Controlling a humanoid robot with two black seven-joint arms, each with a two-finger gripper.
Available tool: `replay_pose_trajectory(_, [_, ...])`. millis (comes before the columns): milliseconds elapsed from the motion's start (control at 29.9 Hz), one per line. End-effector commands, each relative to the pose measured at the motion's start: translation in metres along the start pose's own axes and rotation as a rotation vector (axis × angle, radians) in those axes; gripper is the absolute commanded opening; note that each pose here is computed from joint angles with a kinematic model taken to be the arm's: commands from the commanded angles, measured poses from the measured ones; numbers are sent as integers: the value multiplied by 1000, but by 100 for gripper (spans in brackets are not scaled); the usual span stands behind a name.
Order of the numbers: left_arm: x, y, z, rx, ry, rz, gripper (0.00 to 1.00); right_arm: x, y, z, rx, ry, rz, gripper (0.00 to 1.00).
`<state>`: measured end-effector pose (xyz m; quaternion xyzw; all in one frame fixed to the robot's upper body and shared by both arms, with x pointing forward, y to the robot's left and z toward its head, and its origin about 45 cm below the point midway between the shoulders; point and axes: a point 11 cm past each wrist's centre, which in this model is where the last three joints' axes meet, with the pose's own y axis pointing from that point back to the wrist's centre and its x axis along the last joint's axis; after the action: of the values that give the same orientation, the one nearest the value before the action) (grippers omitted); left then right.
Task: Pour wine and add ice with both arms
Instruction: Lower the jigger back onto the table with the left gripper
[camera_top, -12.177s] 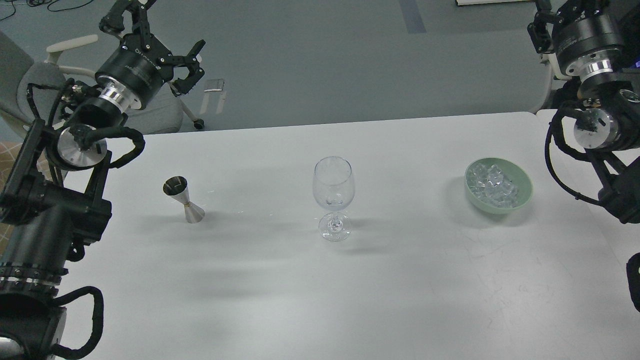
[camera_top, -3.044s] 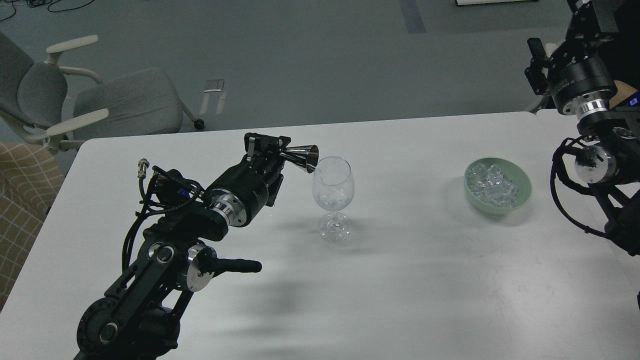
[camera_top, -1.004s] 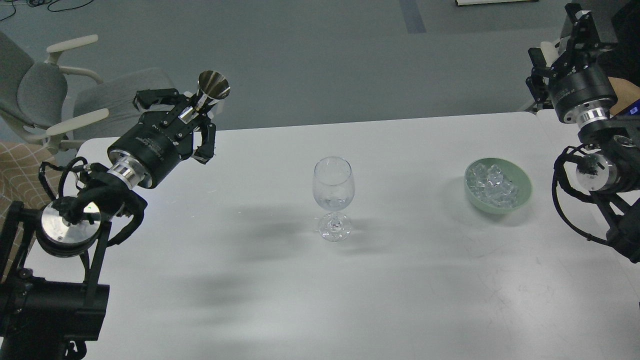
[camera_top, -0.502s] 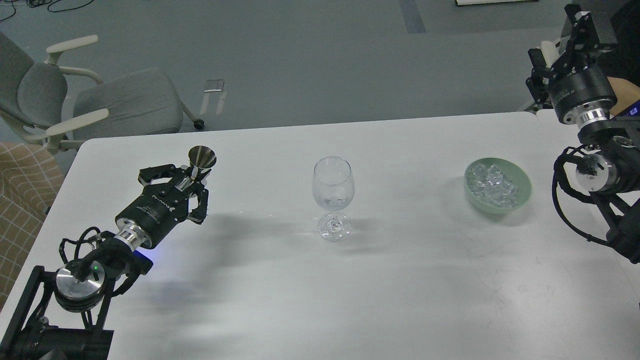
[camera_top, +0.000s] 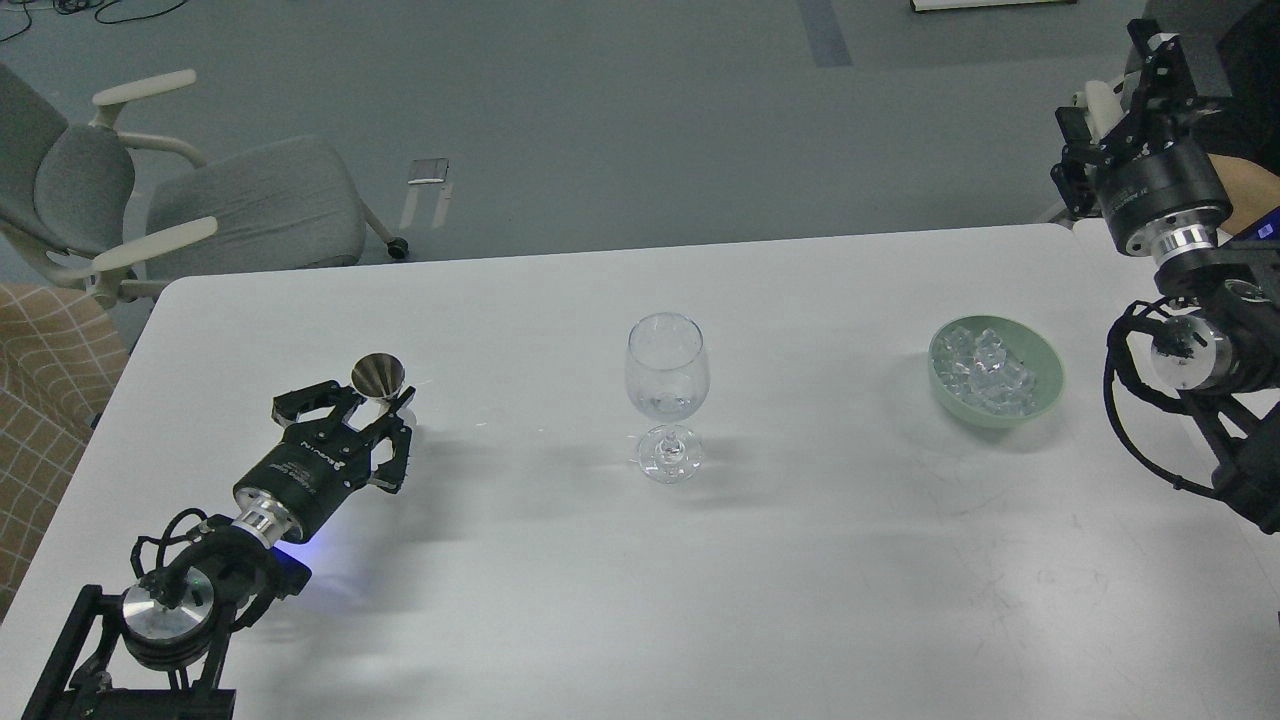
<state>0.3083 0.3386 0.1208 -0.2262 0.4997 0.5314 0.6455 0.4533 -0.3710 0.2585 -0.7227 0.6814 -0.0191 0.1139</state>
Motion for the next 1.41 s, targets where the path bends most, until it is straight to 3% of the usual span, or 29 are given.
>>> replay_pose_trajectory(0, [6,3,-3,5,3,8,32,0,1,1,-1,0,1,100])
replay_pose_trajectory(1372, [14,2,-12,24,10,33,48,1,2,2,-5,-1,1,100])
